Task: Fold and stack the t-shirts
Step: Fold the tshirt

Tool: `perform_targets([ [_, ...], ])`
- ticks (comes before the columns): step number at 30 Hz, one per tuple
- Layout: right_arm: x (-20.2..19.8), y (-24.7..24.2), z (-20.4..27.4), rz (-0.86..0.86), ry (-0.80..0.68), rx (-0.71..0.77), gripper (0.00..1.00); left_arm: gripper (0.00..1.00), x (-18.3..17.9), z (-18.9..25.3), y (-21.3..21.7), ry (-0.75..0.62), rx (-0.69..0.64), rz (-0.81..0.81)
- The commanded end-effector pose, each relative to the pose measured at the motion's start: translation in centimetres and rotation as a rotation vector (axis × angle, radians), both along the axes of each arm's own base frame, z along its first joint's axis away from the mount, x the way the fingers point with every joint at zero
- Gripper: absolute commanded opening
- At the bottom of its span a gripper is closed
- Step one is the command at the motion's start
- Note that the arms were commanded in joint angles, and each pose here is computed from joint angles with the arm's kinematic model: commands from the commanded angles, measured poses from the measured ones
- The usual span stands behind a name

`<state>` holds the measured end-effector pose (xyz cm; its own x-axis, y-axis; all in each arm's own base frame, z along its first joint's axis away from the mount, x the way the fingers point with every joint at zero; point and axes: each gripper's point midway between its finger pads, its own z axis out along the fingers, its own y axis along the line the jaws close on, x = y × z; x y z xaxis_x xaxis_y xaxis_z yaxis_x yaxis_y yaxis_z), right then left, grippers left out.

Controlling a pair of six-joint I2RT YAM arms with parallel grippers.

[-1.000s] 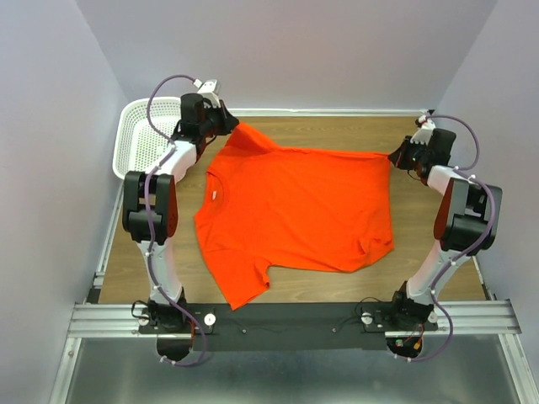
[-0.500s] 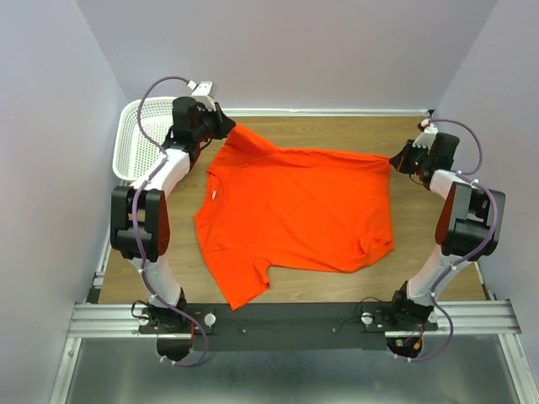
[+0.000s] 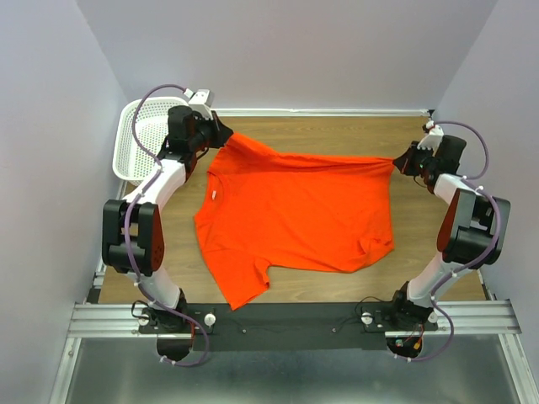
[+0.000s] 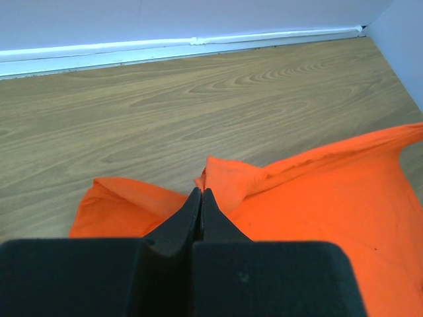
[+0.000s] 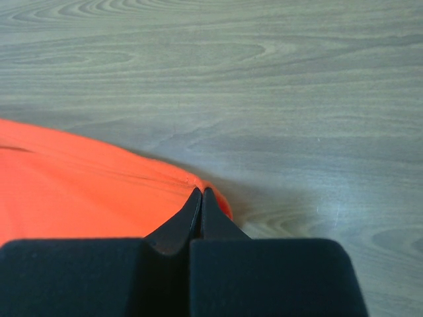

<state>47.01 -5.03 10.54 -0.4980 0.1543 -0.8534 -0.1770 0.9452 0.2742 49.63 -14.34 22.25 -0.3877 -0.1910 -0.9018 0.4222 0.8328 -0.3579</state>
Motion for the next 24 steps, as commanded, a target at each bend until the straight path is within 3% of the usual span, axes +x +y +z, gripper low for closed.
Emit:
perform_targets([
  [1, -0.6, -0.6, 1.0, 0.011, -0.04, -0.02, 0.01, 0.0, -1.1, 1.5, 0.2, -0.04, 0.009, -0.013],
  [24, -2.2, -0.4, -0.5, 0.038, -0.012, -0.006, 0.01, 0.0, -5.1, 1.4, 0.4, -0.033, 0.002, -0.032],
])
